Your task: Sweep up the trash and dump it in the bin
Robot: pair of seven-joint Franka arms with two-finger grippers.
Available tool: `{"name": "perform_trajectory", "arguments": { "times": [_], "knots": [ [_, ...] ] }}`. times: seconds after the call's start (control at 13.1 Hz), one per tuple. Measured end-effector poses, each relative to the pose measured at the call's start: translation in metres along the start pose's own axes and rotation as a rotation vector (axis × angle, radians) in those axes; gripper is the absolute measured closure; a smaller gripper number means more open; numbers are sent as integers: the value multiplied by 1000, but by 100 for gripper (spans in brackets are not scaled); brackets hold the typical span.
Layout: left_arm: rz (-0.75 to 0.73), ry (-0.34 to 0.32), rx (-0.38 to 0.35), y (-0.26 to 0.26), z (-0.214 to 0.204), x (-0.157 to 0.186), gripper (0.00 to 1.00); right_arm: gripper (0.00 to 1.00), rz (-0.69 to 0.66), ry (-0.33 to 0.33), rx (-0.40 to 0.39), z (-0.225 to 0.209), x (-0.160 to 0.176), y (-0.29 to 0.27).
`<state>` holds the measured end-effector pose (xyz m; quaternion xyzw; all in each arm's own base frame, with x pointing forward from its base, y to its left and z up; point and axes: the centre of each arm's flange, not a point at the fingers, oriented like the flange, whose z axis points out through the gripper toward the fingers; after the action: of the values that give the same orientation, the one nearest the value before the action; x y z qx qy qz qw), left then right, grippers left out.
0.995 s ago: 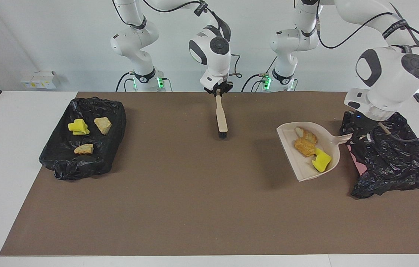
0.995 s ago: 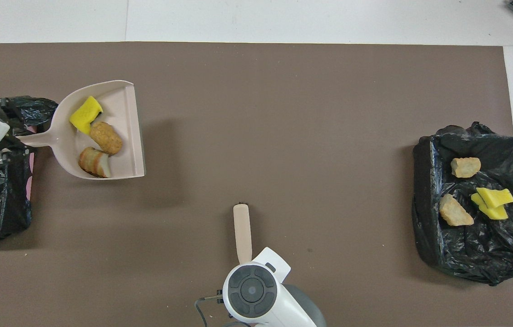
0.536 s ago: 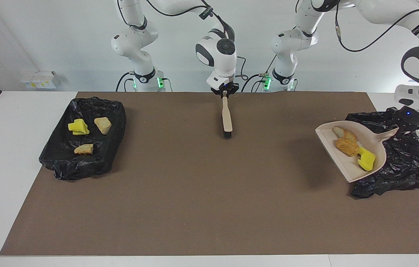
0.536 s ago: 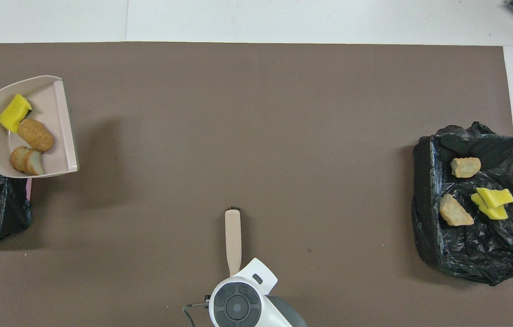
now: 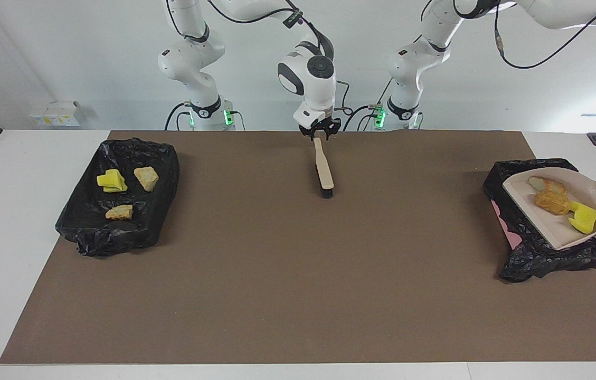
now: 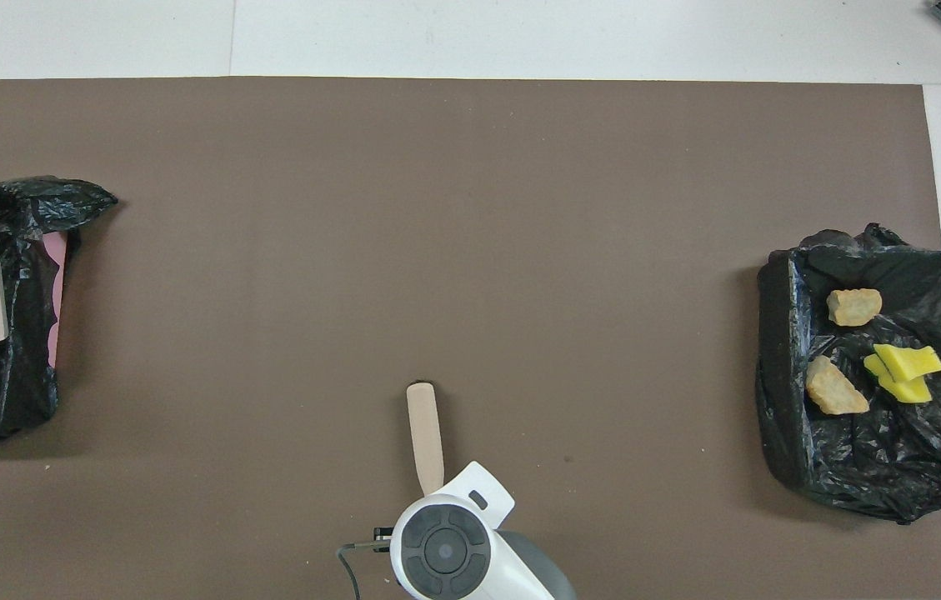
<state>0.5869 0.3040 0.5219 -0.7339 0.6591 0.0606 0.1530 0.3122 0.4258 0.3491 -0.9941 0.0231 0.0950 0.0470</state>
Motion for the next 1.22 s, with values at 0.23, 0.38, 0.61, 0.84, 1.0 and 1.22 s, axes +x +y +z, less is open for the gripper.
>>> {"name": "perform_trajectory", "arguments": {
  "times": [0.23, 0.38, 0.61, 0.84, 1.0, 1.22],
  "knots": [
    [73, -151, -27, 3, 5, -15, 69, 44, 93, 57, 71, -80, 48, 43],
    [141, -268, -46, 0, 1, -13, 69, 42, 101, 62, 78, -138, 65, 91],
    [180, -407, -58, -5, -5, -6, 69, 24, 133, 85, 101, -205, 93, 161],
    [196, -510, -58, -4, -12, 1, 69, 0, 151, 110, 120, -259, 119, 223],
    [181, -558, -63, 8, -13, 9, 69, 0, 141, 129, 93, -287, 129, 251],
    [223, -683, -49, 20, -27, 33, 69, 0, 81, 175, -70, -341, 147, 277]
  ]
}}
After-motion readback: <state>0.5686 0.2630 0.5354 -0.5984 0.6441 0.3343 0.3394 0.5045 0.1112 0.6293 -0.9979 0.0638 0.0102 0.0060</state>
